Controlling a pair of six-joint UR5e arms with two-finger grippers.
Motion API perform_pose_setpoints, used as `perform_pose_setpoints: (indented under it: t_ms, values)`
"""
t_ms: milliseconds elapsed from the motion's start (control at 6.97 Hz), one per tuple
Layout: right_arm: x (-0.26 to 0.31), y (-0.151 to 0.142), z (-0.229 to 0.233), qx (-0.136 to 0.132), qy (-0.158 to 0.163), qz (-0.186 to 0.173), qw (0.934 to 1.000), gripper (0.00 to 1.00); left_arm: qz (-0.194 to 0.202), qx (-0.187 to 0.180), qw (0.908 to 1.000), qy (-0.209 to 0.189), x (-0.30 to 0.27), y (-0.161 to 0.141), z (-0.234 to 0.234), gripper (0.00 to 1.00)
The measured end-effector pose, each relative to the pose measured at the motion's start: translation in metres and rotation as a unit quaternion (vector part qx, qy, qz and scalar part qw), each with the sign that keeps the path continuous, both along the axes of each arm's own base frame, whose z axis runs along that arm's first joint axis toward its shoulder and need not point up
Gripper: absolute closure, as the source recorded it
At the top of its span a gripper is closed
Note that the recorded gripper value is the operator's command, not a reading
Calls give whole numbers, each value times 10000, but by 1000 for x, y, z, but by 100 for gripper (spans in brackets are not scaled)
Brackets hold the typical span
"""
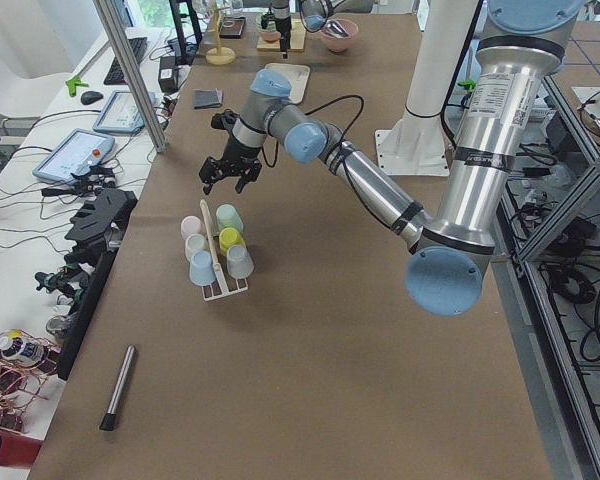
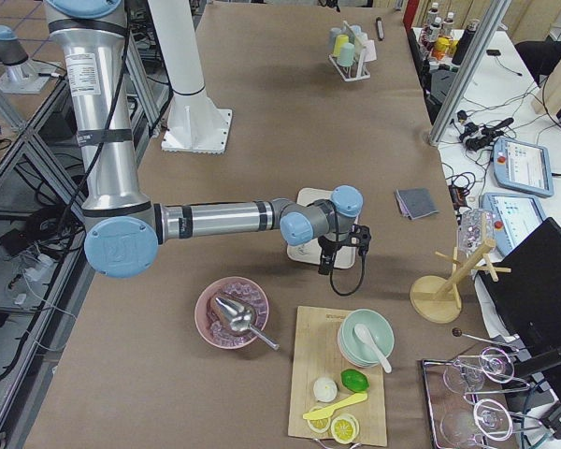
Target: Pick up and place green cup on tray
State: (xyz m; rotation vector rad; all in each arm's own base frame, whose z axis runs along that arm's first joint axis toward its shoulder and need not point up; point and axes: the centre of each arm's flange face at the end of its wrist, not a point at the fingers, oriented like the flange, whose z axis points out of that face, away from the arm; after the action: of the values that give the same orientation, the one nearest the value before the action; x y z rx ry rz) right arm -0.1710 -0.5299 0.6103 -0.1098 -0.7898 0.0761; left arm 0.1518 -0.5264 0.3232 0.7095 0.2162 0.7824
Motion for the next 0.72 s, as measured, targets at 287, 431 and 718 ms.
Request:
perform_pose_setpoints:
  t_ms: [287,431,718]
  values:
    - [-4,3,11,-44,22,-32,10000,11,190,402,9922,-1169,49,-7,-20,2]
    - [-6,3,19,7,-18,-51,10000,12,192,647,9827,-1726,74,-8,-21,1]
    - [-13,5,34,126,-133,-61,9998,26,527,1151,9506,-2834,100,-10,-18,2]
